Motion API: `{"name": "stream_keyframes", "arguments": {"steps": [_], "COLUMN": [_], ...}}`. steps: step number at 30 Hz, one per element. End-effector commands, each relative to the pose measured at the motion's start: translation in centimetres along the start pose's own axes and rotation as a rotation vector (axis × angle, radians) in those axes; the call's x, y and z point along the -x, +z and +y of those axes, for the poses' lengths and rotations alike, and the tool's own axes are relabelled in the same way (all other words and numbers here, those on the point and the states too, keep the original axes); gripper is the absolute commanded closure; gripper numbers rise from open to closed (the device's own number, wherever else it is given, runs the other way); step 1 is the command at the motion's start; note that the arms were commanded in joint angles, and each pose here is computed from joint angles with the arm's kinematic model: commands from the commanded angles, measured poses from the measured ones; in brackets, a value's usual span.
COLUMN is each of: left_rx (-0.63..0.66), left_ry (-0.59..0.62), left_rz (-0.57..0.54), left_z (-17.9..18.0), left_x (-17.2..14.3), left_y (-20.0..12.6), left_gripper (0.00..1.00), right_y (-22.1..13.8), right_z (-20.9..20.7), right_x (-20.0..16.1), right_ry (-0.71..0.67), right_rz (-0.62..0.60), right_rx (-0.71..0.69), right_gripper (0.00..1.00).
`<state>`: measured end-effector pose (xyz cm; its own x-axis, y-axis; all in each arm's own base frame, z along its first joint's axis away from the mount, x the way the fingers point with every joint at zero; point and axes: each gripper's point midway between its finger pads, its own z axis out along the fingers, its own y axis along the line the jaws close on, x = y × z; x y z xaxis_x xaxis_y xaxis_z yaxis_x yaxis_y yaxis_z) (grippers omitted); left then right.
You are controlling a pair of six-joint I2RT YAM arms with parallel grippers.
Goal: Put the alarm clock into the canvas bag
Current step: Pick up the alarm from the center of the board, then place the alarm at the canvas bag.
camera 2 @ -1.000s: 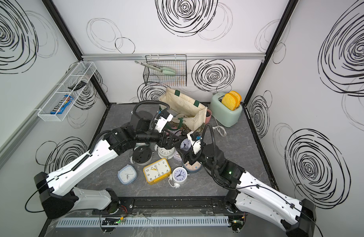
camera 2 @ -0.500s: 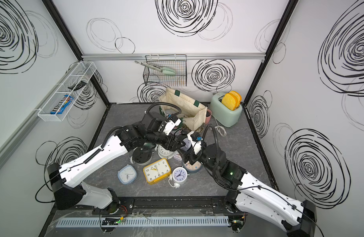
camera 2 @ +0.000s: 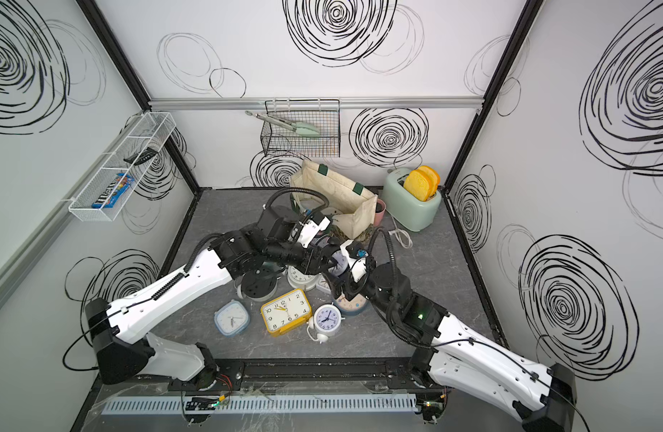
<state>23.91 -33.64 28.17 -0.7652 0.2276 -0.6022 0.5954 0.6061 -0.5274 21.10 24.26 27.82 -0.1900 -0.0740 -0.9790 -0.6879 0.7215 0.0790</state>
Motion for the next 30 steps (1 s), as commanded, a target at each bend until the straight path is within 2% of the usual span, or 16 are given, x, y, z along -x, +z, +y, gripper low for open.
{"name": "stream_keyframes", "arguments": {"steps": [1,6,9,11,16,20,25,30], "left_rx": [0.115,0.355,0.322,0.329,0.307,0.26,0.21,0.199], "left_ry": [-0.08,-0.177,-0.199,-0.173,-0.034,0.051,0.13,0.174], "left_rz": [-0.175,-0.435,-0.531,-0.542,-0.507,-0.442,-0.319,-0.185], "left_z": [2.7,7.4,7.9,8.1,7.5,7.4,7.9,10.1], "left_x": [3.4,7.3,10.0,11.7,16.3,18.8,19.8,18.3], "left_y": [-2.1,-7.4,-8.8,-8.4,-4.9,-1.1,4.3,9.3], "left_gripper": [0.72,0.72,0.72,0.72,0.71,0.71,0.72,0.72], "right_y": [-1.1,-2.5,-3.0,-3.2,-2.1,-1.6,-1.7,-0.9], "right_z": [-0.6,-2.5,-3.6,-4.3,-6.2,-9.1,-12.9,-14.5], "right_x": [1.9,1.1,0.8,0.6,-0.2,-0.6,0.6,1.4], "right_ry": [0.031,0.081,0.097,0.124,0.227,0.369,0.506,0.544], "right_rz": [-0.092,-0.119,-0.145,-0.15,-0.069,-0.025,-0.039,-0.027], "right_rx": [-0.035,-0.126,-0.178,-0.21,-0.236,-0.238,-0.264,-0.278], "right_gripper": [0.03,0.03,0.03,0.03,0.03,0.03,0.03,0.03]}}
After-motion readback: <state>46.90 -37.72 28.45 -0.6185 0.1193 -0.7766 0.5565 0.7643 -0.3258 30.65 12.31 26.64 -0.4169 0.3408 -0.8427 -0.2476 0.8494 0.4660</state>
